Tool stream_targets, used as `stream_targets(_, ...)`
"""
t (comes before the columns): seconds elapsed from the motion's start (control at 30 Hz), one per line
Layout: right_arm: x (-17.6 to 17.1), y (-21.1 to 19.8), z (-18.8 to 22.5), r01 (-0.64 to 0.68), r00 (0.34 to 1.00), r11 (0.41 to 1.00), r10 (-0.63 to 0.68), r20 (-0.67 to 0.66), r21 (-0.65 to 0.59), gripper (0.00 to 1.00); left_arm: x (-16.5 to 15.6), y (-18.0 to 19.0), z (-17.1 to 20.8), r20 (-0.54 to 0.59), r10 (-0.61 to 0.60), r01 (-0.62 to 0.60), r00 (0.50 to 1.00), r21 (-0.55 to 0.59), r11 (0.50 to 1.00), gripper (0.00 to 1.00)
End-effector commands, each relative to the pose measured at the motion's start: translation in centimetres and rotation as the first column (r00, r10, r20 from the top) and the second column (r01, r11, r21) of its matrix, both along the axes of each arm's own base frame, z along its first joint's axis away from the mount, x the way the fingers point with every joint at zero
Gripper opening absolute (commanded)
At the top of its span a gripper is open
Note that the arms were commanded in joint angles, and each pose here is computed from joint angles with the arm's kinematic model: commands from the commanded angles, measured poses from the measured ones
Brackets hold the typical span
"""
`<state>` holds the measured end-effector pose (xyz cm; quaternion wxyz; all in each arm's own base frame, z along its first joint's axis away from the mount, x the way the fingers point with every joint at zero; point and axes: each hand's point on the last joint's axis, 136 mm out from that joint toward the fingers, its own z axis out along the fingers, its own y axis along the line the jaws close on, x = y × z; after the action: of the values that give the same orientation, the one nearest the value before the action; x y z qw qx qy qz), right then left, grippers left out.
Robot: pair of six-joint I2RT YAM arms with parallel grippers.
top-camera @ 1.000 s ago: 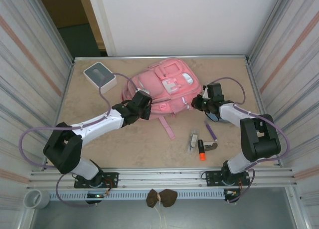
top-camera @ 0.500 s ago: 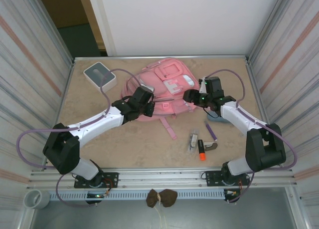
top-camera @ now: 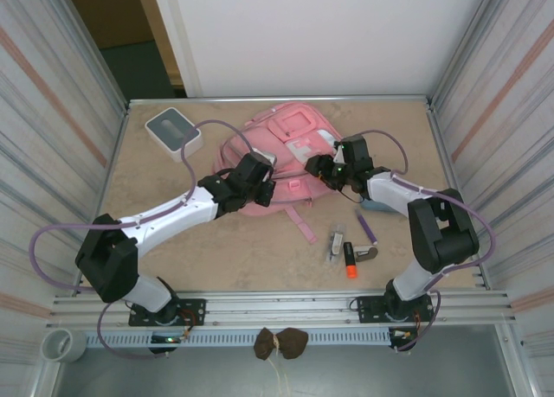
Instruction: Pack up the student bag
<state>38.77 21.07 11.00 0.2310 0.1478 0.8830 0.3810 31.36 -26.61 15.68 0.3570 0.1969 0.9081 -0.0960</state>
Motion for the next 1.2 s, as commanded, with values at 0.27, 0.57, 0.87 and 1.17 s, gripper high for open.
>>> stream_targets(0.27,2.7,-5.4,0.3,0.106,0.991,0.985,-0.094,0.091,-0.138,0.01,0.0,2.3,1.1,0.041,0.008,-0.01,0.999,0.048,0.999,0.0)
stream_targets(0.57,3.8,-5.3,0.8,-0.04,0.995,0.99,0.053,0.09,-0.132,0.02,1.3,5.9,-0.1,0.011,0.064,-0.065,0.998,0.039,0.997,0.0)
stream_targets(0.87,4.5,-6.3,3.0,-0.061,0.994,0.968,0.082,0.077,-0.244,0.32,0.6,1.3,3.6,0.018,-0.042,0.045,0.999,-0.175,0.984,0.0)
stream_targets(1.17,-3.6,-2.4,6.1,-0.225,0.925,0.931,0.297,0.237,-0.287,0.64,0.5,-1.0,4.4,0.026,-0.084,0.088,0.996,-0.192,0.977,0.0)
